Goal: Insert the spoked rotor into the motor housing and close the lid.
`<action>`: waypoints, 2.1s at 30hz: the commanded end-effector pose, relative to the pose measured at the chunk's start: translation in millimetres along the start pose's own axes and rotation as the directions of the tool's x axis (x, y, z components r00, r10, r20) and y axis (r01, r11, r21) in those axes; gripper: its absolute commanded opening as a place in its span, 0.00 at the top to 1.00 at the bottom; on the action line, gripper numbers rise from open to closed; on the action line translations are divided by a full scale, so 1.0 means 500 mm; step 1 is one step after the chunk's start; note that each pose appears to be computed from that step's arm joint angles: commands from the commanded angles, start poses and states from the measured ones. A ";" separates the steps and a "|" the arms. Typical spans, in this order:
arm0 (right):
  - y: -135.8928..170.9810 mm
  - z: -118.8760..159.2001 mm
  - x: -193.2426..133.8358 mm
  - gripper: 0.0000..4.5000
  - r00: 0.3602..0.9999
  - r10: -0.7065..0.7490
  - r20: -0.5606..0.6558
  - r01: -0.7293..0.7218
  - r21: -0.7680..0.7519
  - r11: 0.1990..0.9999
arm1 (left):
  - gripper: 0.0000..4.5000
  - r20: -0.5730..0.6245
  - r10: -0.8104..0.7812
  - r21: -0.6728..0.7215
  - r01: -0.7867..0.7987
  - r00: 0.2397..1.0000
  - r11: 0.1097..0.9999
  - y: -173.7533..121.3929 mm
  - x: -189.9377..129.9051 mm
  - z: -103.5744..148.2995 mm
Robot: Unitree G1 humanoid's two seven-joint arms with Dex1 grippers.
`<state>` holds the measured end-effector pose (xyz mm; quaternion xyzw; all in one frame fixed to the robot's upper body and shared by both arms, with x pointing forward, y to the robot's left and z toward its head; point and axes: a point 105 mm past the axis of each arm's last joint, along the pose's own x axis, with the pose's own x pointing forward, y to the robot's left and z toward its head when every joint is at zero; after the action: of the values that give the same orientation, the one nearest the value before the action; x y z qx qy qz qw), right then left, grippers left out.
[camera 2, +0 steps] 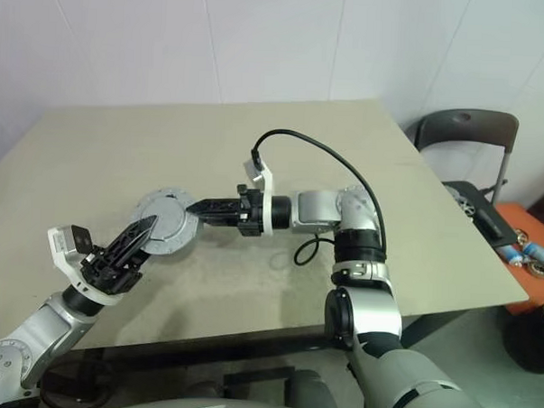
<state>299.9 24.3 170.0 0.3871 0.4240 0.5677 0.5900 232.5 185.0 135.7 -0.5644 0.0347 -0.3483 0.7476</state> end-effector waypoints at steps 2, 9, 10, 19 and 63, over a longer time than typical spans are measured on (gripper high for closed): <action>0.048 0.012 0.003 0.74 0.993 0.118 0.027 -0.117 -0.038 0.992 | 0.50 -0.002 -0.033 0.035 0.033 0.999 0.999 -0.021 0.008 0.006; 0.042 0.009 0.002 0.46 0.997 0.077 0.023 -0.075 -0.063 0.995 | 0.52 0.012 -0.031 0.044 0.031 0.999 0.999 -0.025 0.002 0.014; 0.038 0.010 0.001 0.38 0.997 0.069 0.026 -0.067 -0.058 0.996 | 0.52 0.014 -0.031 0.045 0.030 0.999 0.999 -0.026 0.001 0.015; 0.002 0.033 -0.023 0.00 0.991 -0.104 0.090 0.115 -0.130 0.985 | 0.52 0.064 0.010 0.077 -0.015 0.998 0.997 -0.025 -0.020 0.038; -0.082 0.045 -0.095 0.00 0.940 -0.293 0.174 0.276 -0.894 0.353 | 0.53 0.494 0.669 -0.269 -0.634 0.556 0.725 0.182 -0.108 0.233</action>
<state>331.5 -24.0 128.6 -0.0774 0.1386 0.5991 0.7848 285.9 318.4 66.2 -0.6057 0.0570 0.1461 0.7801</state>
